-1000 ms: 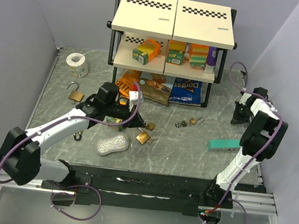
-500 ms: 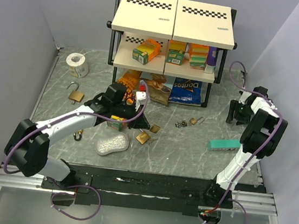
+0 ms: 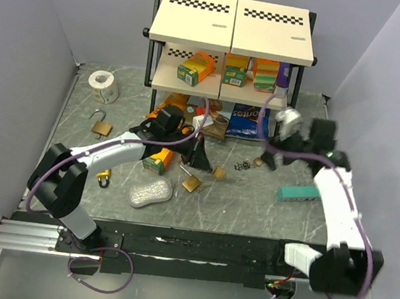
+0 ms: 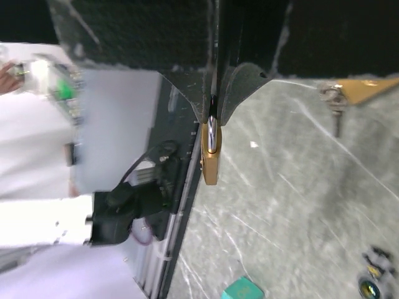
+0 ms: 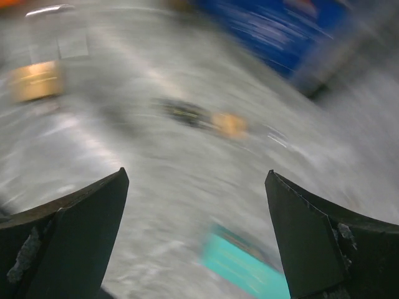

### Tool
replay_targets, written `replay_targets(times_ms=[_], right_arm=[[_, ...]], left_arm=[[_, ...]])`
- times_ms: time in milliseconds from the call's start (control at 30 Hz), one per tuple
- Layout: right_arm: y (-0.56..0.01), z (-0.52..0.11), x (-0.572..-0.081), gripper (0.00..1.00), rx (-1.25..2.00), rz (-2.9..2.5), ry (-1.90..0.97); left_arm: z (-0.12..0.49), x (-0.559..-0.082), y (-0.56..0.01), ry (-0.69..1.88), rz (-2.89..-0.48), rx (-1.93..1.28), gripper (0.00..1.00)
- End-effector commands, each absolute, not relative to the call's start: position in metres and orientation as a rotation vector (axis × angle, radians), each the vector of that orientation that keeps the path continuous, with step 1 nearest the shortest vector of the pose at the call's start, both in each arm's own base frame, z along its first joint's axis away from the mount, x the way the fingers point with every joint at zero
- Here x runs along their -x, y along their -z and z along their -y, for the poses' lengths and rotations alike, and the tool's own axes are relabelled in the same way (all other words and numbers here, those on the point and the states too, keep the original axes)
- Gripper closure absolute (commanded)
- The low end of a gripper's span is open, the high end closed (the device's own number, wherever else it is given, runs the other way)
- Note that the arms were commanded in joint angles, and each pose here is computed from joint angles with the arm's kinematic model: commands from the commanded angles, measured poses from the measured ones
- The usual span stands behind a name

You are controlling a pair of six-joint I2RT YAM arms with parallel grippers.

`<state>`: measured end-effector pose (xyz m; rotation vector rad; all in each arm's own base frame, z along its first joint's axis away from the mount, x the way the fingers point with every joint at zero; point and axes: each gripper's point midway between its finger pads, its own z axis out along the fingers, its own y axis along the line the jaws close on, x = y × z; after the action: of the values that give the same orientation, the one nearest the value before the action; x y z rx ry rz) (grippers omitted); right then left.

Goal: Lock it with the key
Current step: Place the lock at the center of the board.

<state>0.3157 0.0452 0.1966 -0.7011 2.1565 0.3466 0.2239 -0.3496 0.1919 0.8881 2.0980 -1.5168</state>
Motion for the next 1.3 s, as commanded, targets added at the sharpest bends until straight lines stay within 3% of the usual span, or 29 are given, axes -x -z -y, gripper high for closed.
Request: replay_targets(times_ms=[0, 167, 367, 567, 733, 1033, 1100, 1133, 1267], right_arm=[[-0.214, -0.135, -0.26, 0.01, 1.034, -1.912, -0.536], [-0.229, -0.199, -0.219, 0.01, 1.259, -1.701, -0.608], [-0.216, -0.227, -0.216, 0.02, 1.35, -1.651, -0.58], [-0.201, -0.23, -0.225, 0.09, 1.415, -1.627, -0.465], [-0.191, -0.23, -0.229, 0.22, 1.439, -1.625, -0.424], [-0.203, -0.231, -0.236, 0.59, 1.395, -1.61, -0.397], [-0.204, -0.23, -0.235, 0.66, 1.387, -1.622, -0.403], [-0.202, -0.227, -0.236, 0.66, 1.367, -1.652, -0.409], [-0.192, -0.197, -0.245, 0.69, 1.244, -1.815, -0.466]], left_arm=[[0.361, -0.217, -0.217, 1.697, -2.162, -0.756, 0.99], [0.363, -0.214, -0.226, 1.758, -2.148, -0.686, 0.99], [0.361, -0.211, -0.231, 1.759, -2.118, -0.699, 0.99], [0.358, -0.209, -0.236, 1.748, -2.09, -0.711, 0.99], [0.357, -0.207, -0.239, 1.744, -2.077, -0.723, 0.99], [0.356, -0.209, -0.237, 1.72, -2.09, -0.723, 0.98], [0.356, -0.209, -0.236, 1.719, -2.089, -0.724, 0.84], [0.355, -0.209, -0.235, 1.716, -2.088, -0.723, 0.67], [0.345, -0.218, -0.239, 1.658, -2.059, -0.711, 0.43]])
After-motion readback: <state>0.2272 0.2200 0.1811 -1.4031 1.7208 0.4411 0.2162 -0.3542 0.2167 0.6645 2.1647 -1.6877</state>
